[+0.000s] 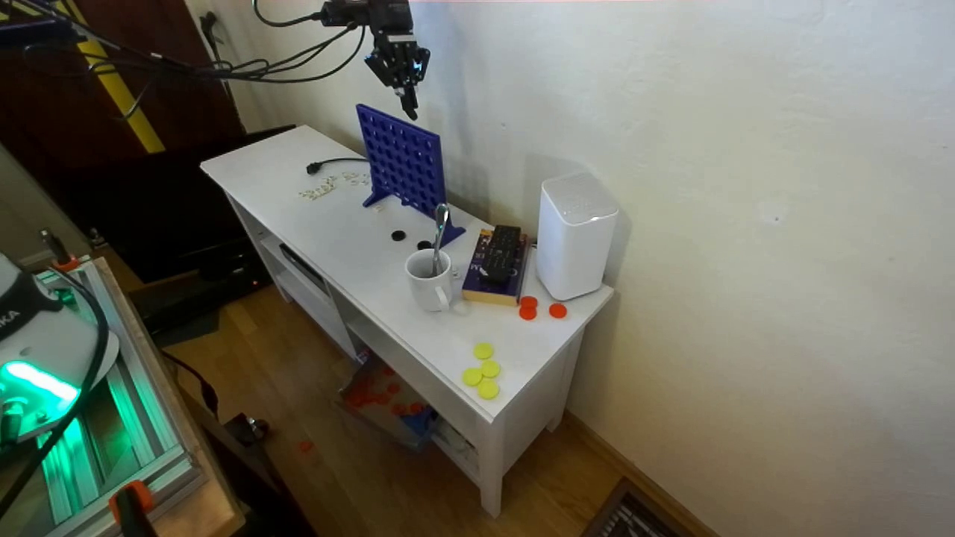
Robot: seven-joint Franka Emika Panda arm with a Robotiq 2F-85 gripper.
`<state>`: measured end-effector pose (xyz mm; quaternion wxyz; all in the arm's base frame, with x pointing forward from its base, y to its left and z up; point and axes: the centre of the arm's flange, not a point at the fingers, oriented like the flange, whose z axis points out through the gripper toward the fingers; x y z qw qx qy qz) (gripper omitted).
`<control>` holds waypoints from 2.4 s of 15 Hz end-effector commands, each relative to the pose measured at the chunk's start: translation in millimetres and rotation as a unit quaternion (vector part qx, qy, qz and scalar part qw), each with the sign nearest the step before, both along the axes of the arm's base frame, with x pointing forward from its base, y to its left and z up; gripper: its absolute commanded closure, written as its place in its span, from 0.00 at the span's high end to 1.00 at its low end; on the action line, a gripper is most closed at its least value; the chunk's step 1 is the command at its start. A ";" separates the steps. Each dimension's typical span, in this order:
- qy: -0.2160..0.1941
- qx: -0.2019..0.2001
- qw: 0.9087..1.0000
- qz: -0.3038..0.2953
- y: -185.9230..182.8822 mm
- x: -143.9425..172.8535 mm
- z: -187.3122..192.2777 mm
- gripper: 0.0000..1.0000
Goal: Place the token inside the grid
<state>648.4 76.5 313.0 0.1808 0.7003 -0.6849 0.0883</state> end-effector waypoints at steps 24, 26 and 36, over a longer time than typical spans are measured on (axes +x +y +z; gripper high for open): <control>0.023 0.001 1.000 -0.010 -2.7 26.7 -23.2 0.02; 0.028 0.003 1.000 -0.012 -3.5 26.7 -22.8 0.02; 0.045 0.017 0.999 -0.001 -4.7 27.9 -28.6 0.02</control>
